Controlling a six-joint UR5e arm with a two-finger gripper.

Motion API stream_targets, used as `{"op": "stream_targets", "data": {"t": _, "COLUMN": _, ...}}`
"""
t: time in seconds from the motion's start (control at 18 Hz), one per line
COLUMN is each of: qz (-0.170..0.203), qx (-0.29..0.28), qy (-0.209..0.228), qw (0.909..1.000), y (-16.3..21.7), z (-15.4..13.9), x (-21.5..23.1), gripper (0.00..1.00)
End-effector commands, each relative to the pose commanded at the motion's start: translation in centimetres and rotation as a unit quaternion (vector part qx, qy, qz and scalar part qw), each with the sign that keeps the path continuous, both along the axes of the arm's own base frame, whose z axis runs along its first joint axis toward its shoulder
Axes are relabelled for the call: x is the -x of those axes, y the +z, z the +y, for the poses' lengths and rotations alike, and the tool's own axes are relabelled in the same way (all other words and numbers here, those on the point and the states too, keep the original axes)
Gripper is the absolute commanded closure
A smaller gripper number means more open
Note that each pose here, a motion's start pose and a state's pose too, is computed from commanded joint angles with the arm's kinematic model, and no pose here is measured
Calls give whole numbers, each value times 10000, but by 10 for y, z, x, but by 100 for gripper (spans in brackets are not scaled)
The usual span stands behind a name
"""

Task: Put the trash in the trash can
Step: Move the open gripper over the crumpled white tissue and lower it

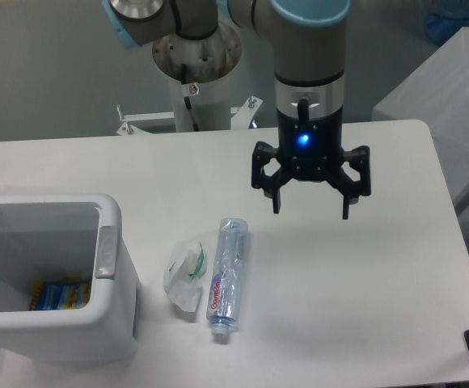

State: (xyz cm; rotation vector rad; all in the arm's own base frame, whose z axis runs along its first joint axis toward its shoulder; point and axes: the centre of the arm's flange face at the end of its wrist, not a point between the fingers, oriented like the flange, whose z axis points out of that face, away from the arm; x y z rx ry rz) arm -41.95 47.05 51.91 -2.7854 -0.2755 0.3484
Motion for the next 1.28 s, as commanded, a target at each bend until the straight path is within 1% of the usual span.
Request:
{"op": "stream_targets", "data": {"t": 0.11, "qz": 12, "qx": -9, "qy": -8, "qw": 10000, "y": 1, "z": 0, "x": -1, "gripper": 0}}
{"op": "stream_targets", "data": {"t": 0.28, "qz": -85, "qx": 5, "qy": 8, "qw": 10000, "y": -4, "z": 2, "x": -4, "gripper": 0}}
{"op": "stream_targets", "data": {"t": 0.5, "qz": -284, "qx": 149, "qy": -37, "qw": 9995, "y": -30, "z": 2, "x": -13, "gripper": 0}}
{"op": "stream_targets", "data": {"t": 0.61, "qz": -429, "qx": 236, "qy": -49, "qw": 9988, "y": -51, "z": 1, "x": -17, "gripper": 0}}
{"op": "stream_targets", "data": {"t": 0.89, "qz": -531, "qx": 316, "qy": 18, "qw": 9981, "y": -91, "z": -7, "x": -29, "gripper": 0}}
{"op": "stream_targets", "data": {"t": 1.06, "qz": -587, "qx": 390, "qy": -184, "qw": 9973, "y": -125, "z": -6, "x": -58, "gripper": 0}}
{"op": "stream_targets", "data": {"t": 1.17, "qz": -637, "qx": 445, "qy": -337, "qw": 9964, "y": -142, "z": -2, "x": -74, "gripper": 0}}
{"op": "stream_targets", "data": {"t": 1.28, "qz": -677, "qx": 588, "qy": -712, "qw": 9934, "y": -156, "z": 9, "x": -91, "gripper": 0}}
